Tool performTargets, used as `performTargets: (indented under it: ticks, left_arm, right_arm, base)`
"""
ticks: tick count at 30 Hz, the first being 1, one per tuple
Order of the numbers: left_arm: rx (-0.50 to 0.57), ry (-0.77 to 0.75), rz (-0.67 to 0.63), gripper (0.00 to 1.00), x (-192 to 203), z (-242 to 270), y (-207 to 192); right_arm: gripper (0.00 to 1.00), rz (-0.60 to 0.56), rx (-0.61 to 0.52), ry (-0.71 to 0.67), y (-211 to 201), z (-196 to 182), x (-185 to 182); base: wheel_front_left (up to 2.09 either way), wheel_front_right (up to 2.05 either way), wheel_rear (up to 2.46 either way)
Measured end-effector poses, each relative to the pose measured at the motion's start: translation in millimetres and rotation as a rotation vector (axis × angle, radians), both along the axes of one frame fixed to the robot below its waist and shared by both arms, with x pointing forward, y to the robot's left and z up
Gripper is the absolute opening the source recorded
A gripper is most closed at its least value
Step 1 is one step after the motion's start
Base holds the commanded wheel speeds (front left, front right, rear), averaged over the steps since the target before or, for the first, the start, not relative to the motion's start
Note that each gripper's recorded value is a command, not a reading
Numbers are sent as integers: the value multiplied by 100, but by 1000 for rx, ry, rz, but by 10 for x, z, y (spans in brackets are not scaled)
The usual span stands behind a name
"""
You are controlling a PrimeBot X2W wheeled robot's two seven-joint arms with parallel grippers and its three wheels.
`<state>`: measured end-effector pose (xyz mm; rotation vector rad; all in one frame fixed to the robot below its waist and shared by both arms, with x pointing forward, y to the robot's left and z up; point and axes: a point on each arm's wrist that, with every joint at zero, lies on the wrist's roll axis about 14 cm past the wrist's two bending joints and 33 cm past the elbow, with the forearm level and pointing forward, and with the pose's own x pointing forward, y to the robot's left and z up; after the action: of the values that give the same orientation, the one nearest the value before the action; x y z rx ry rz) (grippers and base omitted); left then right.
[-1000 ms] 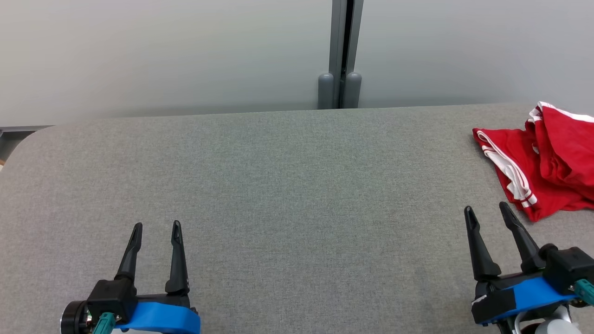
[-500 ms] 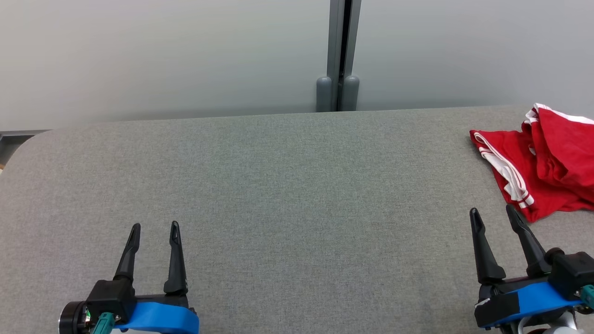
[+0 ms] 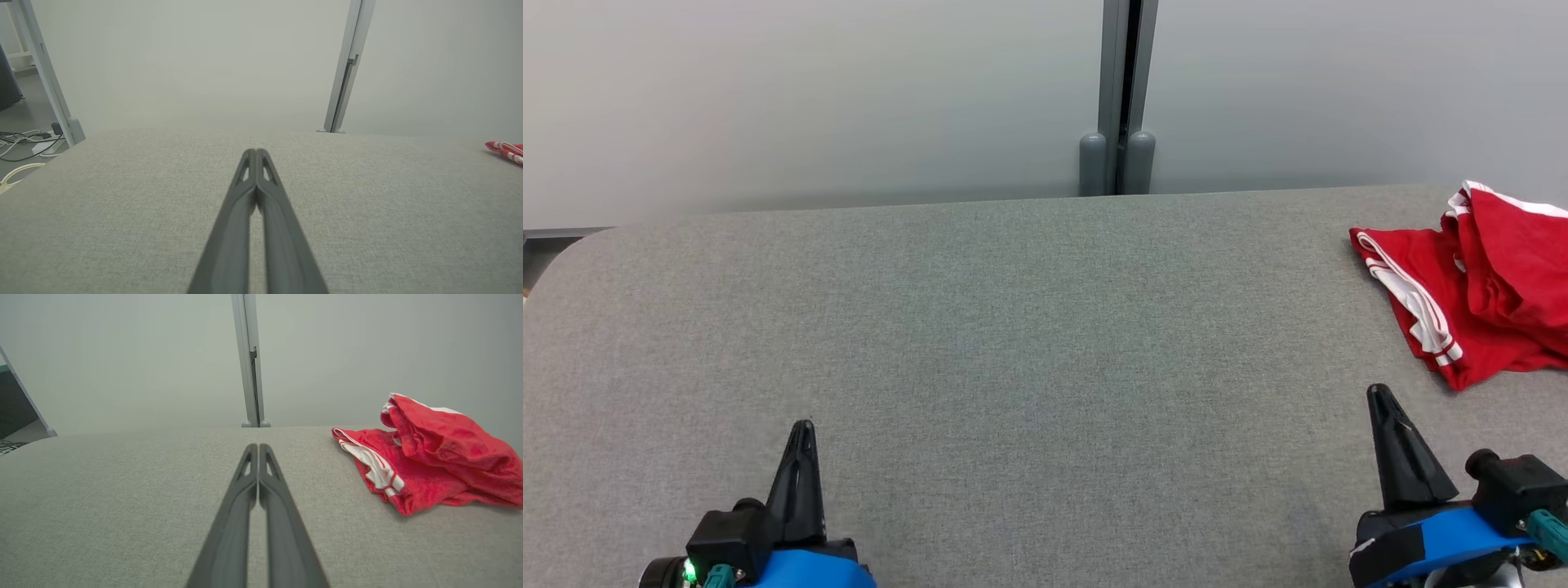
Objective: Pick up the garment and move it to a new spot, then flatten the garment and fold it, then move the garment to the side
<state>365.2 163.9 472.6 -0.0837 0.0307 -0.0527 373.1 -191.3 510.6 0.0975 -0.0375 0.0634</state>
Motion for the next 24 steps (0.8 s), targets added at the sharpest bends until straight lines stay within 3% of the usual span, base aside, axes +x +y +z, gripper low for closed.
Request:
performTargets:
  ticks: [24]
  left_arm:
    - [-402,115,106,0,-10,-157,173]
  right_arm:
    - [0,-56,404,85,-86,-169,-9]
  base:
    - [0,0,0]
